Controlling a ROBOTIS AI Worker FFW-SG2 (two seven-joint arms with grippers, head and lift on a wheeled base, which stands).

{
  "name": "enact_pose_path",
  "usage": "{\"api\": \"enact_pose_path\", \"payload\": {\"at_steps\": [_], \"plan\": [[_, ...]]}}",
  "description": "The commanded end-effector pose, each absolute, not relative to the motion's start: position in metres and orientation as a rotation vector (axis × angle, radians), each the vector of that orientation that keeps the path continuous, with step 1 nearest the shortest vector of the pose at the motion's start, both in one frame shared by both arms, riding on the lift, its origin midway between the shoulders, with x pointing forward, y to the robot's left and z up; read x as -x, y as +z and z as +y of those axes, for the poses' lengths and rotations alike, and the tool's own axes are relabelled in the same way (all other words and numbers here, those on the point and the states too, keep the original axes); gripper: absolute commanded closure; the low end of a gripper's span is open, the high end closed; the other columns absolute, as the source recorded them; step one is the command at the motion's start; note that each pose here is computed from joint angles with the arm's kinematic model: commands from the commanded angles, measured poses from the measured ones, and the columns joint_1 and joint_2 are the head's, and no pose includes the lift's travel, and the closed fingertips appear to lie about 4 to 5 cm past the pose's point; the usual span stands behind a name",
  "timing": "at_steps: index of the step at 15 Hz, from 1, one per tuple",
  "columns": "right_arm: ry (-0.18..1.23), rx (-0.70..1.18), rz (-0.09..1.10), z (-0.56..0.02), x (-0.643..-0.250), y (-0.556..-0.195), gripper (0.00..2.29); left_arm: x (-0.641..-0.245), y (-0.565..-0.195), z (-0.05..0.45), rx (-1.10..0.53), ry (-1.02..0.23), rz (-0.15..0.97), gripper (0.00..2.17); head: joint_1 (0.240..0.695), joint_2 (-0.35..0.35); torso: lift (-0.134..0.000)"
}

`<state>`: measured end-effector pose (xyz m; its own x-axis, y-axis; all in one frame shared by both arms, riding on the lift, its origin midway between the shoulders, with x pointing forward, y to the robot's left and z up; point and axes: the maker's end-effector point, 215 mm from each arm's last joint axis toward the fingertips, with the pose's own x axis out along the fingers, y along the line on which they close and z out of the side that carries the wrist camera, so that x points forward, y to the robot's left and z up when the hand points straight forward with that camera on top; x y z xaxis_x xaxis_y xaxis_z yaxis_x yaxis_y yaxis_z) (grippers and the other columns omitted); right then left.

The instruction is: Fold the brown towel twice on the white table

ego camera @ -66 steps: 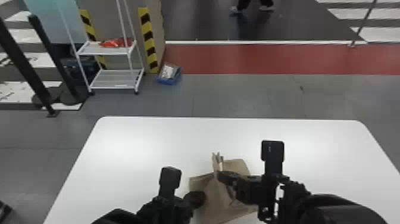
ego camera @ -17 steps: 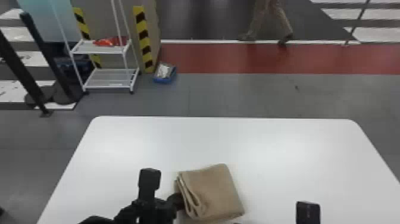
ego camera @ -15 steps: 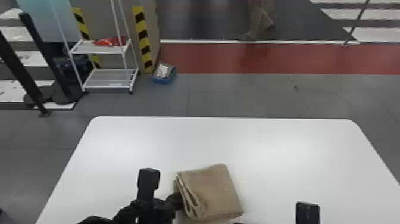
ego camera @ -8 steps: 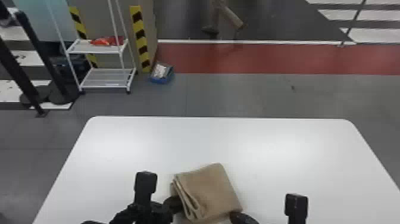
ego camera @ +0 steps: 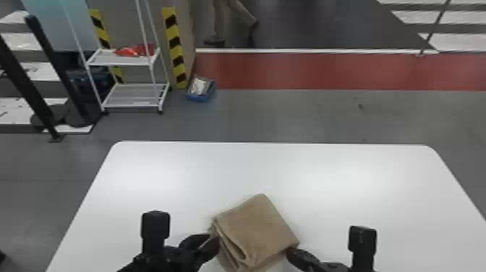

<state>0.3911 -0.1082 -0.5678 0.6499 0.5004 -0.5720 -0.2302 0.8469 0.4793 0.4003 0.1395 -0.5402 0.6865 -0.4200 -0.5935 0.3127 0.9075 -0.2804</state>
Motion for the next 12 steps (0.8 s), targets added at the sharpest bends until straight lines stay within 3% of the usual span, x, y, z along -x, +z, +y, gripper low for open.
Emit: {"api": "enact_pose_path", "payload": {"at_steps": [1,10,12], "plan": [[0.42,-0.371,0.764,-0.111,-0.41,-0.571,2.01,-0.398,-0.535,0.156,0.171,-0.385,0.692,0.15,0.695,0.04,0.0],[0.408,-0.278,0.703,-0.118,-0.513,-0.548,2.01,-0.395,-0.537,0.16,0.171,-0.389,0.693,0.15,0.695,0.054,0.0],[0.438,-0.294,0.714,-0.113,-0.508,-0.548,2.01,-0.396,-0.539,0.162,0.166,-0.387,0.699,0.16,0.695,0.053,0.0]]}}
